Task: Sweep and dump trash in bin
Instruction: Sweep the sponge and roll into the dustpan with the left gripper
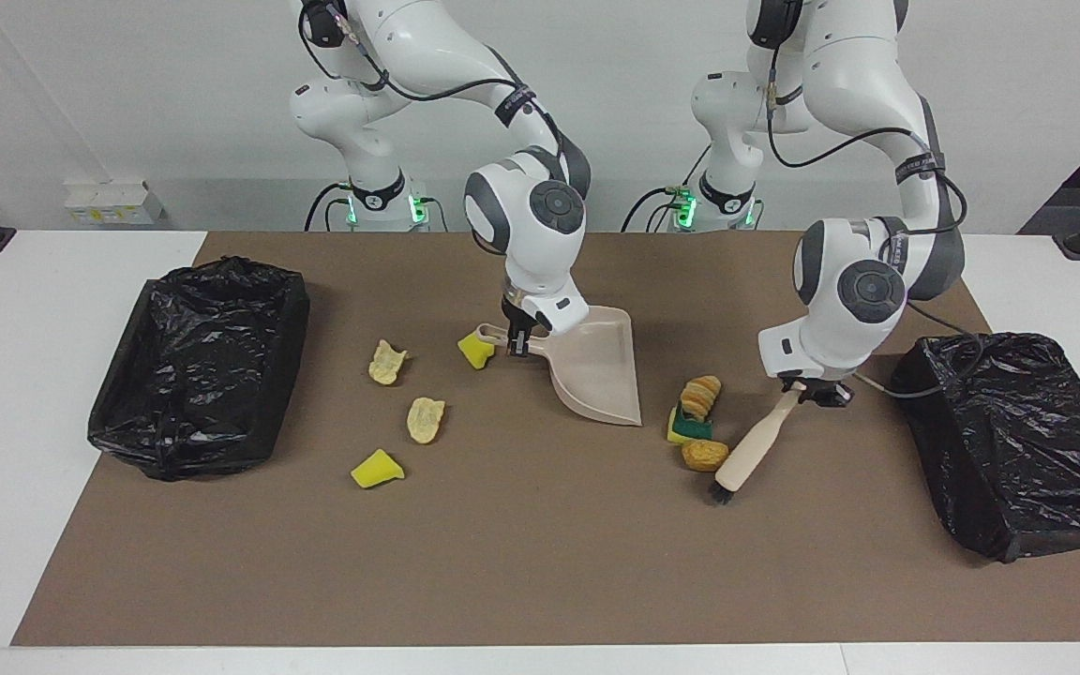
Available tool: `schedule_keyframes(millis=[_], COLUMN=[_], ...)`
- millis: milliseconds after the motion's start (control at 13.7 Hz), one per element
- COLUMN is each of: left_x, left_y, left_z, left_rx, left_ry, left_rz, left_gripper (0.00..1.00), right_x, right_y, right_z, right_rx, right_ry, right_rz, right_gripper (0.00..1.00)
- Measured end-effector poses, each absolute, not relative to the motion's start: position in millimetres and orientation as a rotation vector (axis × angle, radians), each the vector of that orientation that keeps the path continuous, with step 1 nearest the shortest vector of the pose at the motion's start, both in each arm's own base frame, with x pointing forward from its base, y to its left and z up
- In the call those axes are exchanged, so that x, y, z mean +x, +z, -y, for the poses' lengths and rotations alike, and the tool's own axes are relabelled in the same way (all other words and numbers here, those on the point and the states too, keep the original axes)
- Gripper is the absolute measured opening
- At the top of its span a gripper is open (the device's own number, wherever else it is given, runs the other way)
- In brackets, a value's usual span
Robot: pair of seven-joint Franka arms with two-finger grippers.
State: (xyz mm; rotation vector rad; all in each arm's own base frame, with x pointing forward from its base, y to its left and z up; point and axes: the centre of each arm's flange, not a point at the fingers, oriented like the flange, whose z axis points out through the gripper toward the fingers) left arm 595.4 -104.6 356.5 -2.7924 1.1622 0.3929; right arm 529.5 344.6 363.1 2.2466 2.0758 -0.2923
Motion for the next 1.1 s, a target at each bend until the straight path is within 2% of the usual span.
schedule_keyframes(millis=[292,730,1095], left_x=[541.9,461.3,417.8], left_y=[352.9,353.6,395.6], left_z=[148.8,238.3,289.8], left_rx=[-2.774,-2.768,-2.834], left_ry=[0.563,0.61,0.557], left_rz=[-1.083,-0.939,-0.857], left_gripper=[0.27,0.27,0.27], right_x=[529.5,529.7,529.9], right_y=[363.1,362.0,362.5], right_z=[-344.6,-342.6,-342.5], right_rx=[2.247,2.25,2.25], right_ry=[-0.292,-0.297,-0.295], right_rz=[-2.076,-2.072,-2.071], right_gripper=[0.31,0.31,0.31])
